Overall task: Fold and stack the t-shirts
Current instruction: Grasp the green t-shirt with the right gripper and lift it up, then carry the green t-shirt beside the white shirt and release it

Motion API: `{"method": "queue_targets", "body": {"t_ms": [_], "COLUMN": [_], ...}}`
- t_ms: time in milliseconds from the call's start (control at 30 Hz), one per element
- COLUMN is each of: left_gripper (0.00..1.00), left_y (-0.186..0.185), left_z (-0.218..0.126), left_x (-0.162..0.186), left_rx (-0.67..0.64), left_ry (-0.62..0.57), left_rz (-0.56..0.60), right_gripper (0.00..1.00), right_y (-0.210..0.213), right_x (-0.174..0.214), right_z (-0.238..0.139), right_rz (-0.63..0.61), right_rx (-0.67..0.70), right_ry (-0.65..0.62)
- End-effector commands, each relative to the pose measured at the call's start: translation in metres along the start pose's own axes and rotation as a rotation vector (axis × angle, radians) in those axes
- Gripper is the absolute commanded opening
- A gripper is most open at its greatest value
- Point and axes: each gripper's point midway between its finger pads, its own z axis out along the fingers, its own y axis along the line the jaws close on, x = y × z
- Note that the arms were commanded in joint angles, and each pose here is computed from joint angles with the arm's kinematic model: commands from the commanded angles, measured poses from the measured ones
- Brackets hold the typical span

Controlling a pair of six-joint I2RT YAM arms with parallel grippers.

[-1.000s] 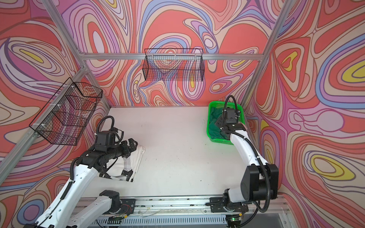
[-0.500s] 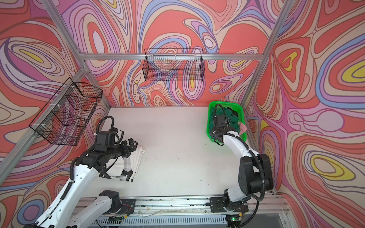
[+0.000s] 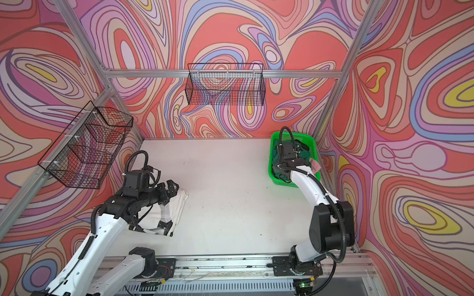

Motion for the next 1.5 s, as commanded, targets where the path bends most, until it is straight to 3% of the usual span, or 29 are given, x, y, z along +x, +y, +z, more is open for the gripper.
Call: {"method": "queue_targets", "body": {"t_ms": [0, 367, 500, 567, 733, 833, 933, 1033, 1167, 1333, 1367, 1467], "left_gripper": [1.0, 1.0, 1.0, 1.0, 1.0, 1.0, 1.0, 1.0, 1.0, 1.0, 1.0, 1.0], "left_y": [-0.006, -0.003, -0.001, 0.002, 0.009, 0.014, 0.023, 0.033, 0.035, 0.031, 0.031, 0.03], "left_z": [-0.004, -0.007, -0.01, -0.012, -0.018, -0.024, -0.031, -0.041, -0.043, -0.036, -0.035, -0.032], "left_x": [-0.008, -0.009, -0.012, -0.013, -0.018, -0.022, -0.026, -0.031, -0.031, -0.029, -0.029, -0.028], "left_rx": [0.025, 0.015, -0.001, -0.015, -0.058, -0.084, -0.129, -0.178, -0.189, -0.174, -0.17, -0.164], "left_ry": [-0.027, -0.042, -0.058, -0.068, -0.1, -0.132, -0.168, -0.217, -0.23, -0.196, -0.19, -0.178], "left_rz": [0.01, 0.01, 0.01, 0.008, 0.002, -0.003, -0.013, -0.029, -0.035, -0.029, -0.03, -0.029], "right_gripper": [0.0, 0.0, 0.0, 0.0, 0.0, 0.0, 0.0, 0.0, 0.0, 0.0, 0.02, 0.27], "right_y": [0.006, 0.053, 0.096, 0.137, 0.218, 0.248, 0.266, 0.274, 0.249, 0.197, 0.188, 0.166], "right_x": [-0.06, -0.155, -0.175, -0.169, -0.124, -0.088, -0.048, -0.002, 0.045, 0.072, 0.074, 0.075], "right_z": [-0.065, -0.205, -0.261, -0.287, -0.35, -0.369, -0.359, -0.319, -0.229, -0.133, -0.118, -0.073], "right_rz": [0.033, 0.079, 0.041, -0.033, -0.215, -0.256, -0.267, -0.26, -0.226, -0.201, -0.181, -0.128], "right_rx": [-0.042, -0.322, -0.588, -0.787, -1.056, -1.201, -1.244, -1.224, -1.02, -0.744, -0.72, -0.671], "right_ry": [-0.172, -0.375, -0.406, -0.347, -0.267, -0.162, -0.06, 0.05, 0.102, 0.099, 0.113, 0.17]}}
